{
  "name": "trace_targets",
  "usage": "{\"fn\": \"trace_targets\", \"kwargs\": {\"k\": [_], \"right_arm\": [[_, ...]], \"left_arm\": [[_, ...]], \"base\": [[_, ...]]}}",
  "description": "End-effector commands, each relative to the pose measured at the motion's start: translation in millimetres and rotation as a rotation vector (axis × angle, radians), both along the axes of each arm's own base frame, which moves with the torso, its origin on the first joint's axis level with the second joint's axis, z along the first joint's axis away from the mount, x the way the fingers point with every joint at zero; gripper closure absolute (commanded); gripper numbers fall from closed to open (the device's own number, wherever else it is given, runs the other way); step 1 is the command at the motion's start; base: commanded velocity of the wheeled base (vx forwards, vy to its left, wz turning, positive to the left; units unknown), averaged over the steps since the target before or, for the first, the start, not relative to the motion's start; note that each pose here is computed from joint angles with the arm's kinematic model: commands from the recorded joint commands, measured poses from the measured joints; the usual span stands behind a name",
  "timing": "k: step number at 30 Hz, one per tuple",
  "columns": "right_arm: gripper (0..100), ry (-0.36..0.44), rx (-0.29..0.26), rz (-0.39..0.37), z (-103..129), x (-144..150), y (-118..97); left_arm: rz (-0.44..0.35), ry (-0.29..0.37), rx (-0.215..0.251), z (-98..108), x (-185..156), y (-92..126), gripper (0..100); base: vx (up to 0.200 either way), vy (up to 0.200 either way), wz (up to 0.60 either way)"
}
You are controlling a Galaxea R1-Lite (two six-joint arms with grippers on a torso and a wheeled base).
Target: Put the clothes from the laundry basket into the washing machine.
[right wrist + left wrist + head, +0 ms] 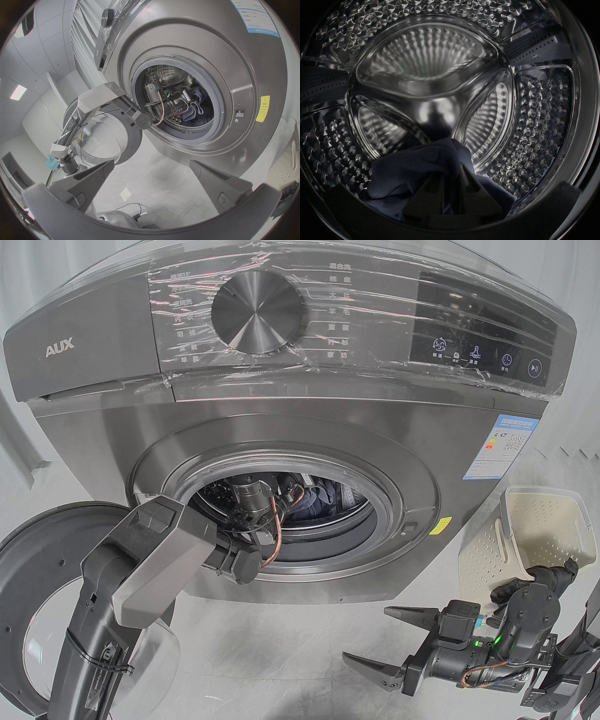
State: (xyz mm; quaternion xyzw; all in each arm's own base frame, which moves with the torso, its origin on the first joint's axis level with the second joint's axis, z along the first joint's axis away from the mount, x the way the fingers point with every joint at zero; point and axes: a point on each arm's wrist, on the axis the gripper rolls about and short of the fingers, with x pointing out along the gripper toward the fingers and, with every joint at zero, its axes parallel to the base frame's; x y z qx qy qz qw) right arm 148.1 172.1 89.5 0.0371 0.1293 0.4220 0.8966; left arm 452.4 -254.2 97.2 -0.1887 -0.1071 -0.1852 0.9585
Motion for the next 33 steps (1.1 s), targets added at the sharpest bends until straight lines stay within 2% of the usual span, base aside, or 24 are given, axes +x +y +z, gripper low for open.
{"fn": "trace_targets", "kwargs": {"k": [1,10,11,16,22,23,26,28,33], "right_arm": [[0,0.000,0.000,0.000,-0.2,0.1,0.1],[0,0.005,-0.004,0.000,-1.6,0.3,0.3],[0,0.004,-0.003,0.000,-1.6,0.1,0.1],[0,-0.001,0.003,0.000,-0.6,0.1,0.1],[0,-0.002,0.004,0.000,-0.3,0.0,0.0],[0,-0.002,0.004,0.000,-0.2,-0.3,-0.4],[0,-0.003,0.003,-0.003,0.4,-1.0,-2.7],[0,0.001,0.002,-0.006,-0.1,-0.9,-3.6],[0,0.001,0.002,-0.011,-0.1,-0.1,-4.3]], "left_arm": [[0.004,-0.006,-0.001,-8.3,6.3,-2.9,100],[0.004,0.003,0.006,-11.5,6.7,-3.1,100],[0.003,0.002,0.006,-11.5,6.6,-3.1,0],[-0.004,0.024,0.017,-14.4,2.7,-5.5,0],[-0.017,0.094,0.061,-20.6,-10.5,-0.7,0],[-0.034,0.128,0.086,-26.9,-18.6,-0.7,0],[-0.050,0.169,0.134,-36.6,-32.8,-1.1,0],[-0.048,0.155,0.204,-37.7,-42.3,1.2,0],[-0.081,0.138,0.259,-28.1,-66.4,5.7,0]], "base": [[0.000,0.000,0.00],[0.000,0.000,0.00],[0.000,0.000,0.00],[0.000,0.000,0.00],[0.000,0.000,0.00],[0.000,0.000,0.00],[0.000,0.000,0.00],[0.000,0.000,0.00],[0.000,0.000,0.00]]}}
